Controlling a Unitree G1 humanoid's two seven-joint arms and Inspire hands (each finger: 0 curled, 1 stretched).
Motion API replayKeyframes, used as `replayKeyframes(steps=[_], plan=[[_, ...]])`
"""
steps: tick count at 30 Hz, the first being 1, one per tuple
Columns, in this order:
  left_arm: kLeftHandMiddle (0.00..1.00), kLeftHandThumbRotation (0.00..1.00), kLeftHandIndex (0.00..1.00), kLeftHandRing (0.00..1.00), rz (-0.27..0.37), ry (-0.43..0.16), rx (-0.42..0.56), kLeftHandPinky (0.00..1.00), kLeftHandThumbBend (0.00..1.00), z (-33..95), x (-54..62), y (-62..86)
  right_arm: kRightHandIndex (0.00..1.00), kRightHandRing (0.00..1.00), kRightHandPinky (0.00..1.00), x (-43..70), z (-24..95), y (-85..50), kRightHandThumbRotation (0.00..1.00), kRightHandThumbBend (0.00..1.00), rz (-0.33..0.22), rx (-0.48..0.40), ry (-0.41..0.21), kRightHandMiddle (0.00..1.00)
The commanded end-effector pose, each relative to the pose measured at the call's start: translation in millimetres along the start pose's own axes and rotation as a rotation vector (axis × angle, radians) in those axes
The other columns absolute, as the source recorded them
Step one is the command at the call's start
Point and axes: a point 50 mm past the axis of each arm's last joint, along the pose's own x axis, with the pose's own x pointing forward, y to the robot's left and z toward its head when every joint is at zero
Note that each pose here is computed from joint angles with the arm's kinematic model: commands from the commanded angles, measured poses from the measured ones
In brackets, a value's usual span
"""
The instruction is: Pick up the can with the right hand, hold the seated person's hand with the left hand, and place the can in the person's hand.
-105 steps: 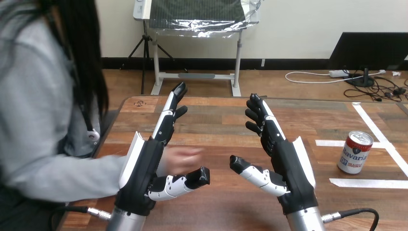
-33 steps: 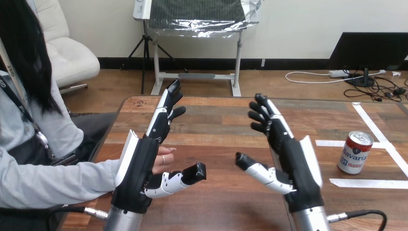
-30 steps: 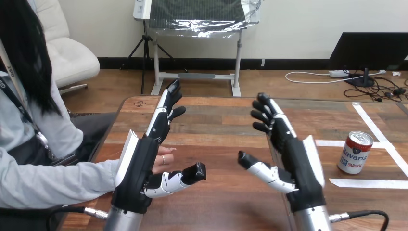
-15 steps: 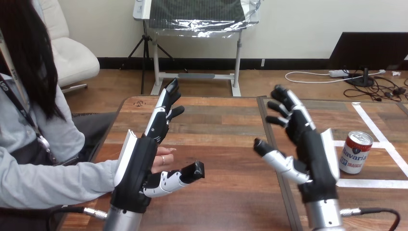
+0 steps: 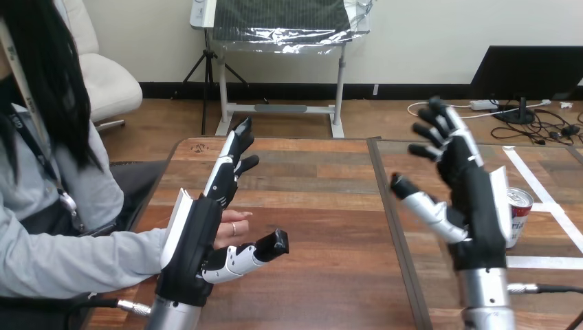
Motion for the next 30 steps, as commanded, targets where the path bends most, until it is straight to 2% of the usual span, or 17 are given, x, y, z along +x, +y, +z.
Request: replayKeyframes(steps=[1,13,30], plan=[[0.99,0.72,0.97,0.97,0.026,-0.039,0.003,0.89,1.0,2.4,12.3,3.3,0.92,0.84,0.75,26.3,11.3,-9.2,0.59,1.0,-0.041,-0.013,-0.088,0.88],[0.98,0.73,0.95,0.95,0.028,-0.038,0.004,0.88,1.0,2.2,12.4,4.3,0.93,0.85,0.71,33.2,11.7,-22.3,0.62,1.0,-0.086,-0.046,-0.09,0.9],[0.98,0.73,0.95,0.96,0.03,-0.039,0.006,0.88,1.0,2.2,12.3,5.7,0.92,0.86,0.67,41.0,8.4,-40.8,0.63,1.0,-0.15,-0.075,-0.051,0.9]])
